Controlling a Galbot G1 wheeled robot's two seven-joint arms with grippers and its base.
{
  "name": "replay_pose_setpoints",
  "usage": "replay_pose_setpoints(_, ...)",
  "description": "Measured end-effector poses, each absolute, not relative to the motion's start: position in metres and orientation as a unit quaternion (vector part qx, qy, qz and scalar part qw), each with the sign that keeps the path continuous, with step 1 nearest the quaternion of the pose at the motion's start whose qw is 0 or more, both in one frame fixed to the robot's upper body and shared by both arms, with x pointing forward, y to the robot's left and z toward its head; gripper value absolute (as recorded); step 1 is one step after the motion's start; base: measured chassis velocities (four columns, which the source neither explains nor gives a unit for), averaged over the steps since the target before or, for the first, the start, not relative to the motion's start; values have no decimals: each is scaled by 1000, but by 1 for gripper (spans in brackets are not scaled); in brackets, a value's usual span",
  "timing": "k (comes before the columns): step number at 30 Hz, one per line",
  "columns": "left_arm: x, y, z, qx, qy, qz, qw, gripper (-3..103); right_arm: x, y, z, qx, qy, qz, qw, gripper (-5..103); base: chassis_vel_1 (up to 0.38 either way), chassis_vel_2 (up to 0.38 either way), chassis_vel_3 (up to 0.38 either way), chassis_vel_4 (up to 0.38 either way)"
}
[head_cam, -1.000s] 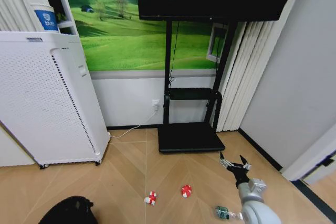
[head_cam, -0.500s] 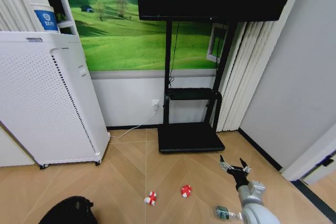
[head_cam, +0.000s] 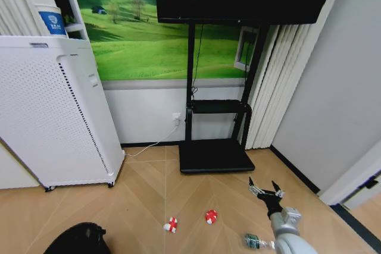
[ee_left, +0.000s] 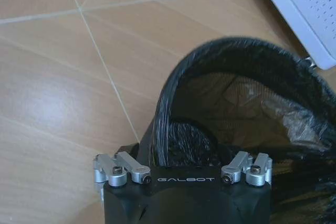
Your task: Pick up the trash bin and place the garbage on the floor into it.
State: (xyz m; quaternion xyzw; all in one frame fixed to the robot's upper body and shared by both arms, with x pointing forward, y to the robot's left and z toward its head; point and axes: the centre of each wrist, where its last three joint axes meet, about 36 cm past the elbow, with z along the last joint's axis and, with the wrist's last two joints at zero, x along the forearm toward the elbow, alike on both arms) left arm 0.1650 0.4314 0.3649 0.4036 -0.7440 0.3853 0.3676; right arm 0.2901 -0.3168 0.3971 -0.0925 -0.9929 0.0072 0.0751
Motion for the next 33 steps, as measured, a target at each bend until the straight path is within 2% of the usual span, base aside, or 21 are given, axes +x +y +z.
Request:
replay_pose_setpoints(2, 162, 429, 354, 415, -742, 389, 356, 74, 289, -313, 398, -90, -993, 5, 75, 100, 0, 0, 0, 0)
replay_pose_setpoints(3, 162, 429, 354, 415, -742, 389, 356, 74, 289, -313, 398, -90, -993, 5, 75, 100, 0, 0, 0, 0)
replay_pose_setpoints(5, 157, 429, 349, 415, -746, 390, 344, 63, 287, -313, 395, -91, -993, 9, 79, 100, 0, 0, 0, 0)
replay_pose_setpoints(6, 157, 429, 349, 415, -746, 390, 344, 63, 287, -313, 395, -91, -993, 9, 79, 100, 0, 0, 0, 0)
replay_pose_setpoints(8, 152, 431, 348, 411, -751, 391, 337, 52, 283, -312, 391, -89, -992, 14, 83, 100, 0, 0, 0, 0)
replay_pose_setpoints(9, 152, 431, 348, 411, -751, 391, 337, 52, 283, -312, 391, -89, -992, 14, 83, 100, 0, 0, 0, 0)
replay_pose_setpoints(11, 150, 434, 349, 410, -754, 391, 334, 41, 281, -309, 388, -86, -992, 16, 85, 100, 0, 0, 0, 0)
replay_pose_setpoints(13, 150, 435, 349, 410, -754, 391, 332, 41, 281, -307, 387, -85, -993, 16, 86, 100, 0, 0, 0, 0)
replay_pose_setpoints(14, 150, 435, 349, 409, -755, 390, 331, 30, 280, -305, 386, -83, -993, 16, 87, 100, 0, 0, 0, 0)
replay_pose_setpoints(15, 150, 435, 349, 409, -755, 390, 331, 30, 280, -305, 386, -83, -993, 16, 87, 100, 0, 0, 0, 0)
replay_pose_setpoints(17, 150, 435, 350, 408, -759, 388, 328, 20, 280, -303, 385, -82, -993, 15, 88, 100, 0, 0, 0, 0)
replay_pose_setpoints(20, 150, 435, 350, 407, -761, 386, 327, 15, 280, -303, 384, -82, -993, 16, 88, 100, 0, 0, 0, 0)
replay_pose_setpoints(22, 150, 435, 350, 406, -767, 378, 323, 4, 280, -305, 382, -83, -992, 17, 89, 100, 0, 0, 0, 0)
replay_pose_setpoints(24, 150, 435, 350, 402, -777, 368, 315, 2, 280, -306, 381, -84, -992, 18, 90, 100, 0, 0, 0, 0)
replay_pose_setpoints(26, 146, 441, 350, 400, -805, 324, 294, 2, 280, -308, 377, -86, -992, 19, 92, 100, 0, 0, 0, 0)
replay_pose_setpoints(27, 146, 441, 350, 400, -805, 324, 294, 2, 280, -308, 377, -86, -992, 19, 92, 100, 0, 0, 0, 0)
replay_pose_setpoints(28, 144, 448, 352, 395, -828, 288, 276, 2, 281, -309, 374, -85, -992, 20, 93, 100, 0, 0, 0, 0)
replay_pose_setpoints(33, 140, 460, 357, 391, -856, 228, 251, 2, 285, -309, 368, -82, -991, 22, 99, 100, 0, 0, 0, 0)
